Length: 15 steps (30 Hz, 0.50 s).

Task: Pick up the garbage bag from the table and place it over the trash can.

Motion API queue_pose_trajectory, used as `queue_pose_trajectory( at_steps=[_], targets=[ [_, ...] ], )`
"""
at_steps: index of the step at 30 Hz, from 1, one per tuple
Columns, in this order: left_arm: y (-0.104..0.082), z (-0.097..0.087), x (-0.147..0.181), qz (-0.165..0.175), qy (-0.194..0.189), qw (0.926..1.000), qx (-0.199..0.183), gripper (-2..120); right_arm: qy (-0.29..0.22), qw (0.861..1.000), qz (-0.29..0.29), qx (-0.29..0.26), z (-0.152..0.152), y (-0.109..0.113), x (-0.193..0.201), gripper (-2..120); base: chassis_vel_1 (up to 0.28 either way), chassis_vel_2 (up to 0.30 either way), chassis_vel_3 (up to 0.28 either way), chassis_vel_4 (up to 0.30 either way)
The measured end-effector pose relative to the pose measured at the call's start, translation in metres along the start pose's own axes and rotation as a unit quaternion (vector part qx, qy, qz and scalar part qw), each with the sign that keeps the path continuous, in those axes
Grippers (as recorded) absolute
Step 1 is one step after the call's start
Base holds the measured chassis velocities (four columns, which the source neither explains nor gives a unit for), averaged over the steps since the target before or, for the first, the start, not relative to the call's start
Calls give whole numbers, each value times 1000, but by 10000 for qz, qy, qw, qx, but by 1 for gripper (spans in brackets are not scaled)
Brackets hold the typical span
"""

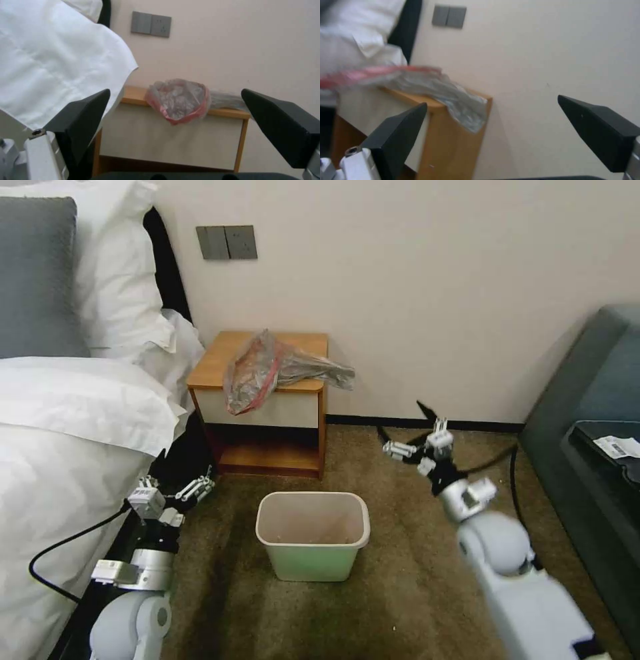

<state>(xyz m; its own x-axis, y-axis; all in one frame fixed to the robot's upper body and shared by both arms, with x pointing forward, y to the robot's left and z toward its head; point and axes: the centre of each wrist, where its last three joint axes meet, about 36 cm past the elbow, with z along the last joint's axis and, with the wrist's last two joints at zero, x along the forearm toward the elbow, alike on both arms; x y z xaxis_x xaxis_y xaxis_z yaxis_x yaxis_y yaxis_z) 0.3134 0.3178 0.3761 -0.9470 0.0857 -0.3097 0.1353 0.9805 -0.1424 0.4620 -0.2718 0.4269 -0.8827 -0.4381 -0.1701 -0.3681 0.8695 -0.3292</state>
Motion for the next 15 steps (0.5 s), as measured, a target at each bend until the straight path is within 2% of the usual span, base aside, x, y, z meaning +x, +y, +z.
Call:
queue_pose_trajectory(
  at_steps=[2,6,7,9,11,12,15],
  targets=[
    [1,1,0,-2,12,10000,5,98,65,9998,-68,172,1,-6,-9,100,0,0,0,0],
    [-4,9,3,-12,53,9999,92,98,246,9917,-408,1198,-5,-39,-53,100,0,0,0,0],
    [-4,9,3,-12,53,9999,92,98,246,9917,-408,1198,-5,-39,-53,100,0,0,0,0],
    [-6,13,3,-13,73,9999,118,98,327,9806,-682,1809,-9,-50,-73,100,0,0,0,0],
    [-7,13,3,-13,76,9999,120,98,340,9779,-736,1928,-9,-51,-77,100,0,0,0,0],
    [-7,15,4,-19,97,9999,120,98,397,9655,-984,2377,-10,-52,-93,100,0,0,0,0],
    [-6,18,5,-38,124,9999,106,98,594,9362,-1633,3056,-12,-43,-124,100,0,0,0,0]
  ],
)
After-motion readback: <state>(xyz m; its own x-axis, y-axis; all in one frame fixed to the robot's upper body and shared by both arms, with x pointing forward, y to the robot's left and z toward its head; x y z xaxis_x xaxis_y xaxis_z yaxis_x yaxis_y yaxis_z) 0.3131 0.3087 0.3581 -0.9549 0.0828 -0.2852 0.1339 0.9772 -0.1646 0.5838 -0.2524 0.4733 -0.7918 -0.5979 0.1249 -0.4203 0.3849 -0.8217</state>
